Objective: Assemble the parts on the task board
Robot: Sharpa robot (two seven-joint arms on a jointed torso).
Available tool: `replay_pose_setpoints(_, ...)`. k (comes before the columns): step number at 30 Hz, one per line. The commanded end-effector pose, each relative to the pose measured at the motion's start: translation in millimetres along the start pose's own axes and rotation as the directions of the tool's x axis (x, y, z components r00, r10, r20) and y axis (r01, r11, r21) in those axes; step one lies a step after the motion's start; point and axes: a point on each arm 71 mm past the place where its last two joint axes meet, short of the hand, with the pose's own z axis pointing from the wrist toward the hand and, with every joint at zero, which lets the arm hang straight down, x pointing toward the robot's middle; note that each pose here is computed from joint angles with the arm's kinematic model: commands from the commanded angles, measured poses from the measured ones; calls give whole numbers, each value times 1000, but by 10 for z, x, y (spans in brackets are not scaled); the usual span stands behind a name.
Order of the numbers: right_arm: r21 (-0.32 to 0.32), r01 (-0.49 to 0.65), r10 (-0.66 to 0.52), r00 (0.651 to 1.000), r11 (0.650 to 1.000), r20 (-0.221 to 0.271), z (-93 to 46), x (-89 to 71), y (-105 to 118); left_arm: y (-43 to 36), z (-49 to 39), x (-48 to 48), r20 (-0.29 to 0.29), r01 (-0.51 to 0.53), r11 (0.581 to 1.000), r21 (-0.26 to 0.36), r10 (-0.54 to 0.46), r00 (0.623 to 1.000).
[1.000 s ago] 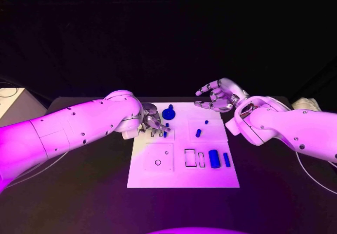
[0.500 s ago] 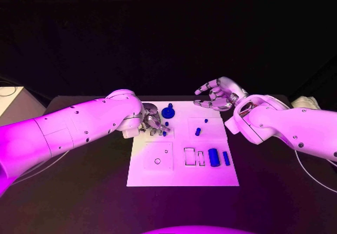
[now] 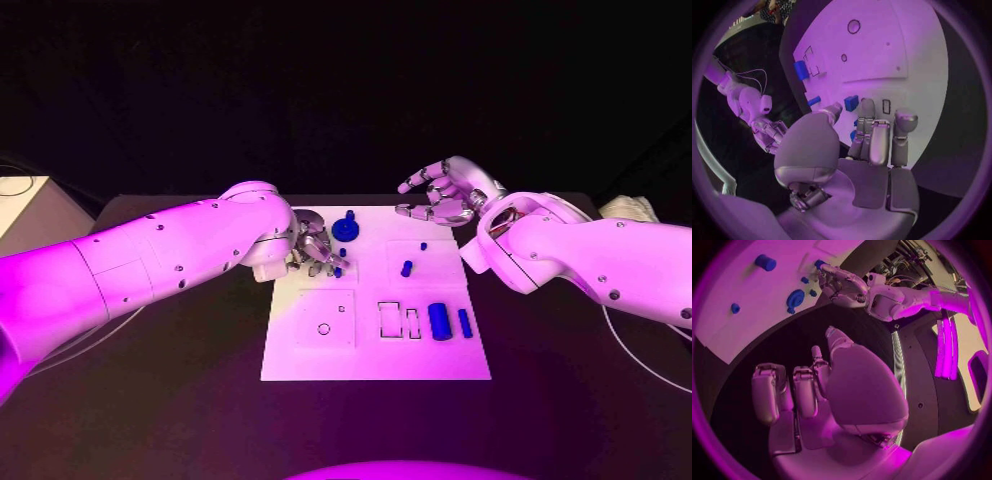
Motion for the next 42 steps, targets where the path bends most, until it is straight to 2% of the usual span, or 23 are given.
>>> replay_pose_setpoints(1, -3, 3, -3, 1000, 1000, -17, 4, 14, 6, -29, 9, 27, -31, 9, 1000, 13, -8, 999)
replay_pose_setpoints(12, 0, 3, -3, 1000, 1000, -23, 7, 21, 5, -30, 26, 32, -32, 23, 1000, 18, -23, 999)
replay_pose_setpoints(26, 3, 4, -4, 1000, 1000, -30, 18, 32, 4, 46, -31, 46, -36, 75, 997, 28, -74, 997)
replay_pose_setpoints(36, 8, 6, -6, 999, 1000, -33, 16, 24, -12, 119, -112, 0, 20, 141, 989, 35, -141, 990)
replay_pose_setpoints(42, 11, 7, -7, 999, 1000, -35, 18, 23, -21, 124, -124, -25, 72, 139, 990, 36, -141, 987)
